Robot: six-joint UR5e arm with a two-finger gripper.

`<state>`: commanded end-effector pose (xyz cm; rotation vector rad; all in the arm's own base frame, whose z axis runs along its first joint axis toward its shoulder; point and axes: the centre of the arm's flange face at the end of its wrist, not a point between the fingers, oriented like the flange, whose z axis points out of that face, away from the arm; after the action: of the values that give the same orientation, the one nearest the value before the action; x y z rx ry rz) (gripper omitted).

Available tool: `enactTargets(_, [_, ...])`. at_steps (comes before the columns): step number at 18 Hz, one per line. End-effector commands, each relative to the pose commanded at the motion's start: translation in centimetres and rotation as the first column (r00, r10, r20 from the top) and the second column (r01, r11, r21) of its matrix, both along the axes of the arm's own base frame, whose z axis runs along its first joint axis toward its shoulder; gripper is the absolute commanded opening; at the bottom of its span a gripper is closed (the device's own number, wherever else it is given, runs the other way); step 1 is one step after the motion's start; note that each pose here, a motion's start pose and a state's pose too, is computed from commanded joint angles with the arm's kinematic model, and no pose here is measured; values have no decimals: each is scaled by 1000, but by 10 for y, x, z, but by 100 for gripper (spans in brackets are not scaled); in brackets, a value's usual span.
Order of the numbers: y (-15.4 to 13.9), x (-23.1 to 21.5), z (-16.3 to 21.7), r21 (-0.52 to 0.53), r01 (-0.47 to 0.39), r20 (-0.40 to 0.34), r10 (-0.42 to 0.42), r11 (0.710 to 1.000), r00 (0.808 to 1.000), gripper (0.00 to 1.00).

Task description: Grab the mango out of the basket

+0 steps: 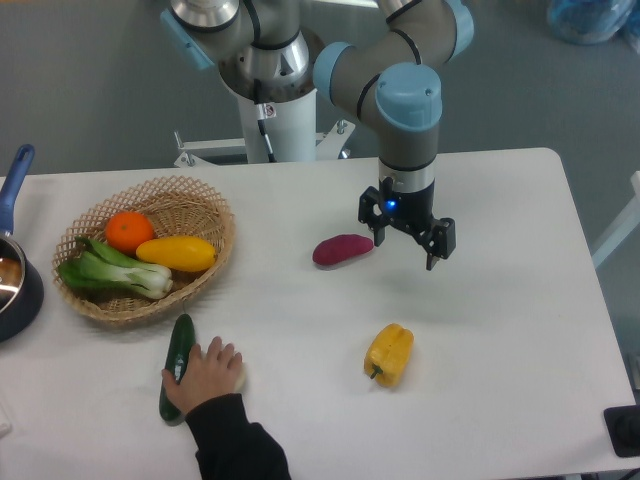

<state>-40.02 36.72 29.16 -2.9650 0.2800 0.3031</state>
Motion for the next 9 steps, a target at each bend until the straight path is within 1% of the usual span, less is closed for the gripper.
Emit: enactTargets(9, [3,2,1,3,11,-2,-11,1000,1000,100])
